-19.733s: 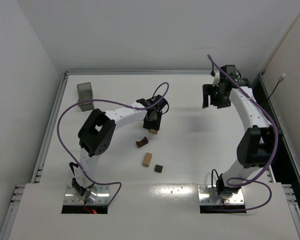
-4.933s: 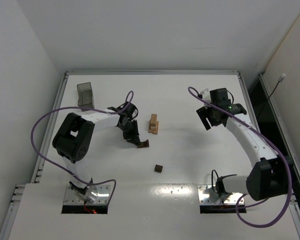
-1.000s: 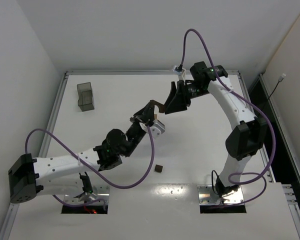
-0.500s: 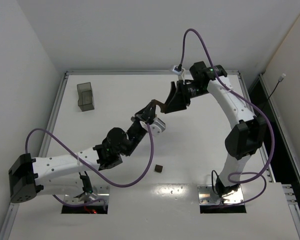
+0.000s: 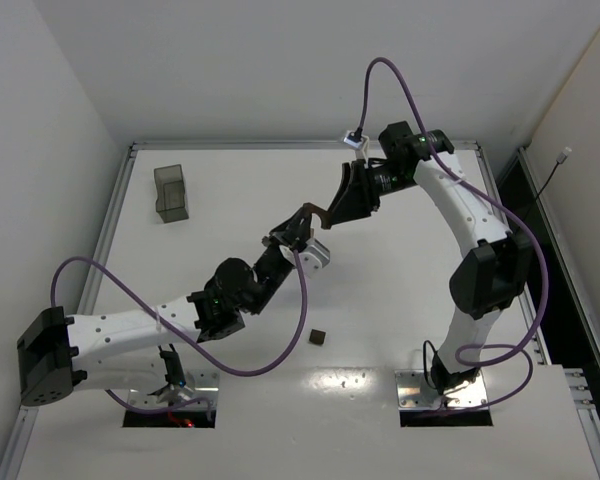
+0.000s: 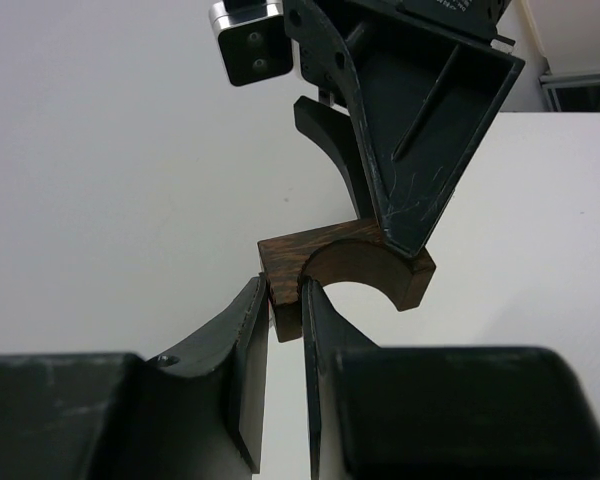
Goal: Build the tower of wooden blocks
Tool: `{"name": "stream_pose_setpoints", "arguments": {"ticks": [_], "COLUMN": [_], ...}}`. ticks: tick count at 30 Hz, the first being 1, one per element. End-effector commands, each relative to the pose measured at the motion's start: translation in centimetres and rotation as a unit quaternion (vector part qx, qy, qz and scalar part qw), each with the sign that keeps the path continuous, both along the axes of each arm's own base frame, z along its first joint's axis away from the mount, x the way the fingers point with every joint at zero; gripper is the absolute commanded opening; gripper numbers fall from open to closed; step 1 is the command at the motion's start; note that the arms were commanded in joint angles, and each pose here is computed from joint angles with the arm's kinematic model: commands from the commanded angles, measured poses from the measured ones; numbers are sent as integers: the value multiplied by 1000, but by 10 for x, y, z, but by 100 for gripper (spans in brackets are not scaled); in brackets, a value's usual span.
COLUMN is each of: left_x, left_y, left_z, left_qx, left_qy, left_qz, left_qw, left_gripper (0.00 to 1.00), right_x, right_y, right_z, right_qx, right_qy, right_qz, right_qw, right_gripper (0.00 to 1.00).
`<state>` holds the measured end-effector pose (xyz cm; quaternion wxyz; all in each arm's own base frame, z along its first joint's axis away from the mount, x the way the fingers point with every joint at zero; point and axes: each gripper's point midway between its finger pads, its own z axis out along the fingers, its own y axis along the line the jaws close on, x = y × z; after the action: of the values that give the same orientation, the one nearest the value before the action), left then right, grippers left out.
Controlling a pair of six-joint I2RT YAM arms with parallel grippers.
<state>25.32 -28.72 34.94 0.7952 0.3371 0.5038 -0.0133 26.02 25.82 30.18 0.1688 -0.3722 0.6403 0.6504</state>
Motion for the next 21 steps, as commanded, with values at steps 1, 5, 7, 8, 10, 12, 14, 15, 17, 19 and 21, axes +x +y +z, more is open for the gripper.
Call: {"name": "stream_pose_setpoints", "arguments": {"ticks": [1,5,7,8,10,12,14,15,17,19,21], "left_x": [-5,-5,-5,-5,-5,-5,-5,-4,-4,-3,-3], "left_y": [-1,-4,-4,-5,-6,-7,-7,-6,-7,-6,-4], "left_z": [8,7,7,5,1,-4,-8,-9,-11,-14,-4], "left_qx": [-17,-17,-17,-13,-8,-1,8,3,4,3,-12], "left_qy": [-10,-12,-12,-10,-3,4,8,13,17,25,26], "left_qz": [-10,-15,-15,-15,-16,-17,-17,-14,-15,-12,-10], "left_qw": [1000,1000,1000,1000,1000,1000,1000,1000,1000,1000,1000], "left_gripper": [0,0,0,0,4,23,36,48,54,66,71], "right_x": [-12,-18,-19,-18,-18,-18,-19,-20,-22,-19,-20], "right_y": [7,12,12,12,12,12,12,12,11,8,5], "right_z": [37,40,40,40,40,40,41,38,41,36,32], "right_qx": [81,83,81,83,83,83,85,83,86,83,82], "right_qy": [-14,-17,-13,-18,-18,-18,-24,-20,-29,-19,-15], "right_qz": [28,39,39,39,39,39,39,39,40,33,28], "right_qw": [996,996,996,996,996,996,995,996,995,996,996], "right_gripper": [39,31,24,20,9,0,0,0,0,0,0]}}
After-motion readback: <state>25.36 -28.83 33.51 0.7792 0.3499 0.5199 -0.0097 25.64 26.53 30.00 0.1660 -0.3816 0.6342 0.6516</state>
